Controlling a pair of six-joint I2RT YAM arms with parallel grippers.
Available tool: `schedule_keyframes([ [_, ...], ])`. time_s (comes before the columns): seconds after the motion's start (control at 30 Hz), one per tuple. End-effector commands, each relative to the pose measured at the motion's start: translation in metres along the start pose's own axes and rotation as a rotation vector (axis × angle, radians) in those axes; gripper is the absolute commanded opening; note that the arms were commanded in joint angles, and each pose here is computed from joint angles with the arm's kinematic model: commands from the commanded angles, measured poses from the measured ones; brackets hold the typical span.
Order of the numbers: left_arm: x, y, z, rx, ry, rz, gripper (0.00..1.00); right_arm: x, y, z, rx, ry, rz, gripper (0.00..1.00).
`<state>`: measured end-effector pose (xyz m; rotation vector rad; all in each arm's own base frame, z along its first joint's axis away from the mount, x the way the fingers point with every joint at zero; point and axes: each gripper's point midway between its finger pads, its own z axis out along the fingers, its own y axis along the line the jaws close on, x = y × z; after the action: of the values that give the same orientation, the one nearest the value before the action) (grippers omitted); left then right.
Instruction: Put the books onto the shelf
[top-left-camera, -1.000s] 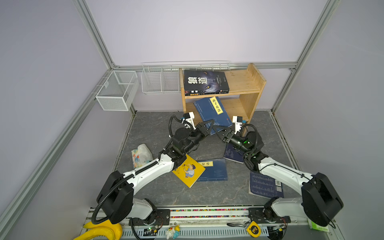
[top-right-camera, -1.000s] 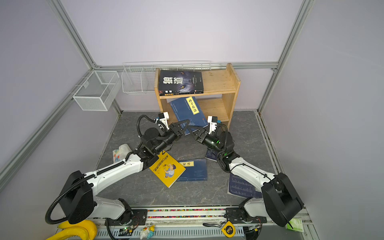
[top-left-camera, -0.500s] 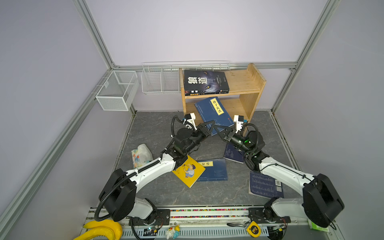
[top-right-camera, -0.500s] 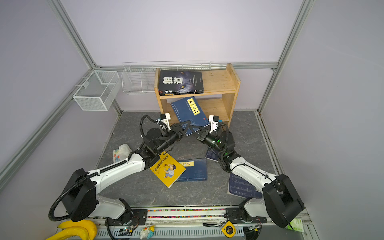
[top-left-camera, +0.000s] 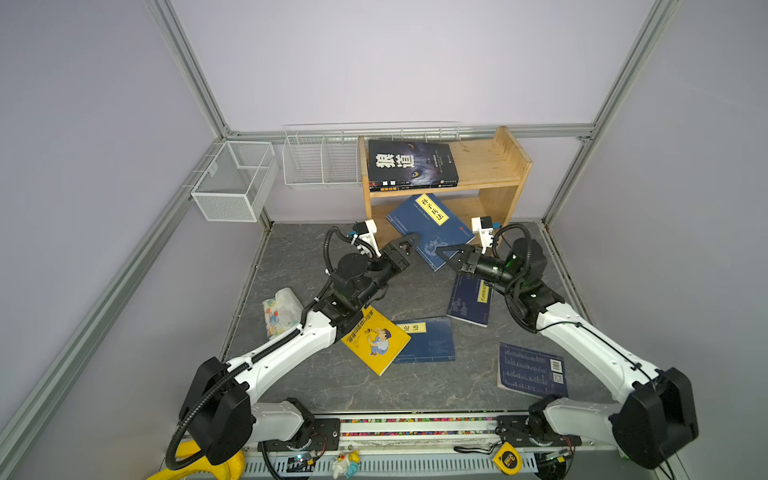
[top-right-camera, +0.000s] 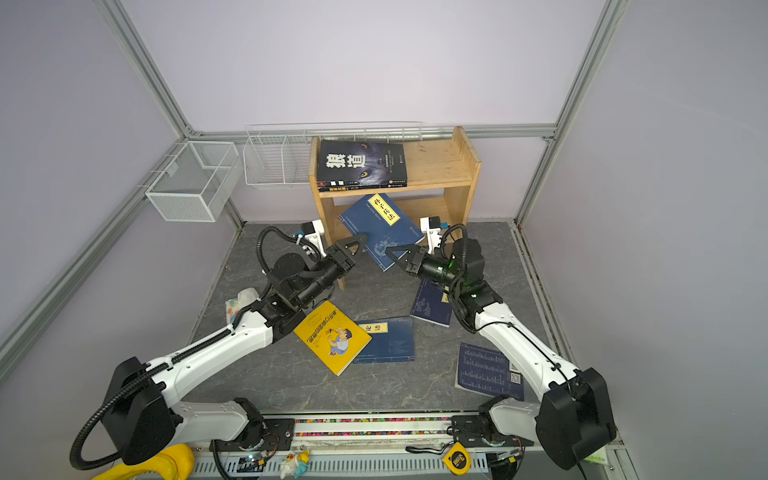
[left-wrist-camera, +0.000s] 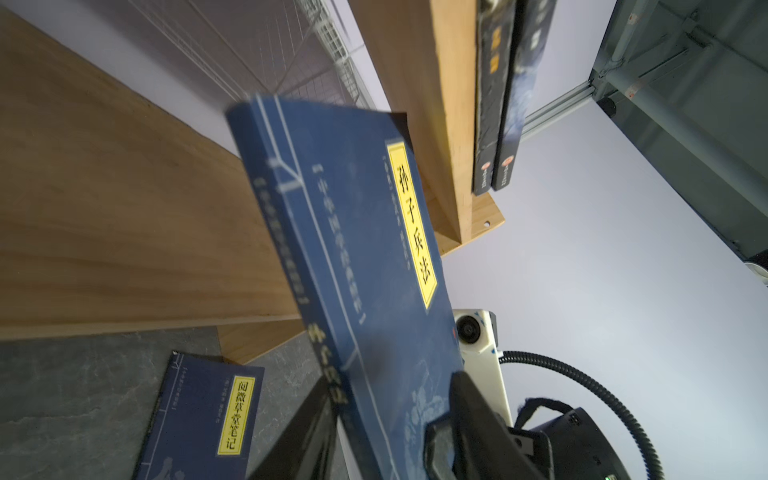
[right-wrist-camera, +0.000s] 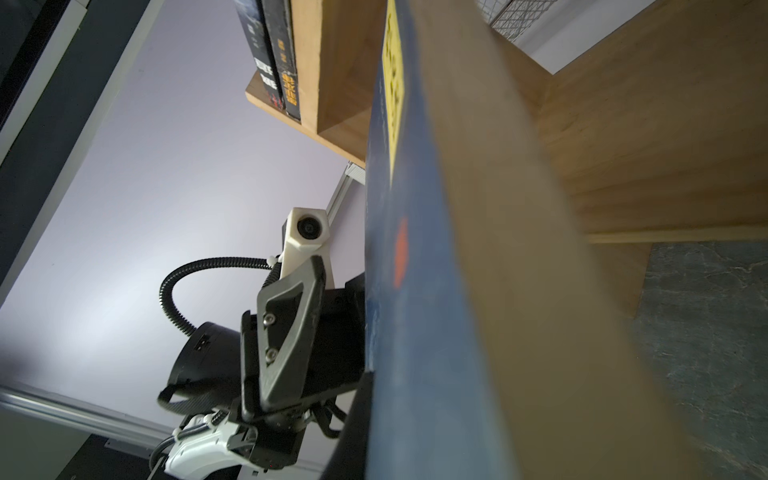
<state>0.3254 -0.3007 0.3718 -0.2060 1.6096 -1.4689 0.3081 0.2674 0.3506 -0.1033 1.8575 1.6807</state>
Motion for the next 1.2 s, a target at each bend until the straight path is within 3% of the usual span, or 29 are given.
schedule_keyframes([
  [0.0, -0.022, -0.001, -0.007, -0.007, -0.05, 0.036, 0.44, 0.014, 0.038, -0.008, -0.114, 0.134, -0.046, 0.09],
  [0.17, -0.032, -0.005, -0.015, 0.004, -0.069, 0.05, 0.36, 0.015, 0.042, -0.013, -0.126, 0.168, -0.056, 0.09],
  [0.43, -0.031, -0.002, -0.016, -0.015, -0.059, 0.053, 0.0, 0.005, 0.028, -0.02, -0.026, 0.129, -0.067, 0.18],
  [0.57, -0.038, 0.004, -0.017, -0.003, -0.131, 0.01, 0.0, -0.001, -0.001, -0.023, 0.119, 0.054, -0.049, 0.38],
  [0.63, -0.044, 0.003, -0.017, 0.017, -0.188, -0.001, 0.0, 0.001, -0.011, -0.023, 0.124, 0.032, -0.019, 0.46],
  [0.9, -0.056, 0.005, -0.016, 0.019, -0.331, -0.02, 0.0, 0.018, -0.034, -0.007, 0.107, 0.019, 0.051, 0.5],
  [1.17, -0.05, 0.02, -0.011, 0.016, -0.362, -0.072, 0.0, 0.011, -0.032, 0.012, 0.037, -0.006, 0.055, 0.53],
])
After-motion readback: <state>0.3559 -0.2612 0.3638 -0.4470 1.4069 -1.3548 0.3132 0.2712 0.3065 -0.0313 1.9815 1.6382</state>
